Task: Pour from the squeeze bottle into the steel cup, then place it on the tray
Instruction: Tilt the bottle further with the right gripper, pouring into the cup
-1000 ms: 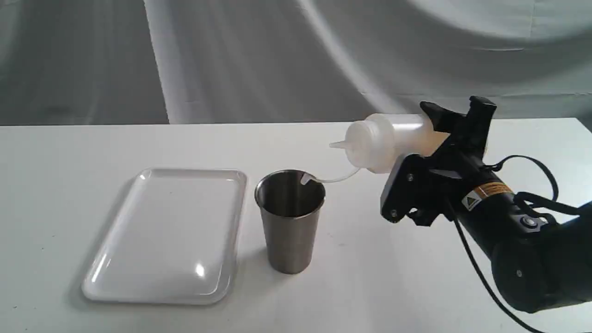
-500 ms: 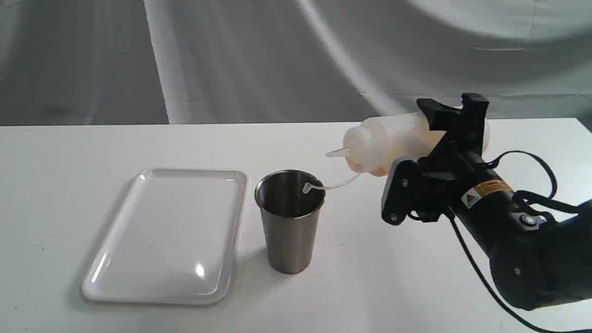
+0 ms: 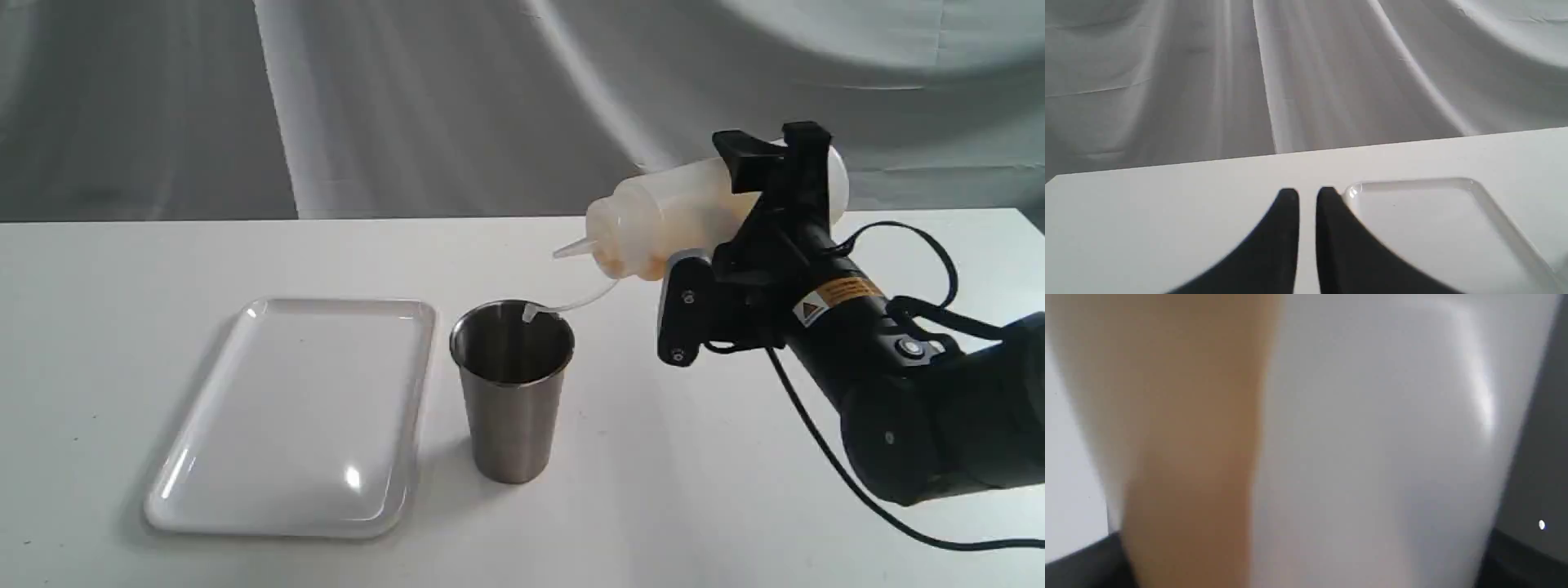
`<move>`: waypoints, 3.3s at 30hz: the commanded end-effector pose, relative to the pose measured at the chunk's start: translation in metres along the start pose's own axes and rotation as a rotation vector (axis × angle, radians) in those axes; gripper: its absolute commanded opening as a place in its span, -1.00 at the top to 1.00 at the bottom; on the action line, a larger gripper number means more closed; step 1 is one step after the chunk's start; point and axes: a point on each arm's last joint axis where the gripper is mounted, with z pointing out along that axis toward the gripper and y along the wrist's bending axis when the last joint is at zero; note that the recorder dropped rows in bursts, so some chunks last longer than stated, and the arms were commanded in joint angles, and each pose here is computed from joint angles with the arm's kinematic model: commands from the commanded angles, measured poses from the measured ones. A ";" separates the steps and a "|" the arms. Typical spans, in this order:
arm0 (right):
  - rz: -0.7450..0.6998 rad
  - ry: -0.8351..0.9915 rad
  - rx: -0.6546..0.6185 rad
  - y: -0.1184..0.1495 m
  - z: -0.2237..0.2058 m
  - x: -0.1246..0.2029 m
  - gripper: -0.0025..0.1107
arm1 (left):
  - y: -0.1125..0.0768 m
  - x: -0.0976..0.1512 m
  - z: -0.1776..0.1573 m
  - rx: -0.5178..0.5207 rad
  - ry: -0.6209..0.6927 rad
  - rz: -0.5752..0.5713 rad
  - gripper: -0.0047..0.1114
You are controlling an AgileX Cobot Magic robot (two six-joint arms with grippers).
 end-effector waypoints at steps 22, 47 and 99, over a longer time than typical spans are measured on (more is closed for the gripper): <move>-0.144 -0.011 0.123 -0.027 0.004 -0.008 0.88 | 0.000 0.001 0.000 0.005 -0.002 -0.004 0.78; -0.359 -0.054 0.181 -0.037 0.010 -0.016 0.88 | 0.000 0.001 0.000 0.005 -0.002 -0.004 0.78; -0.255 -0.016 0.209 -0.040 0.009 -0.015 0.88 | 0.000 0.001 0.000 0.005 -0.002 -0.003 0.78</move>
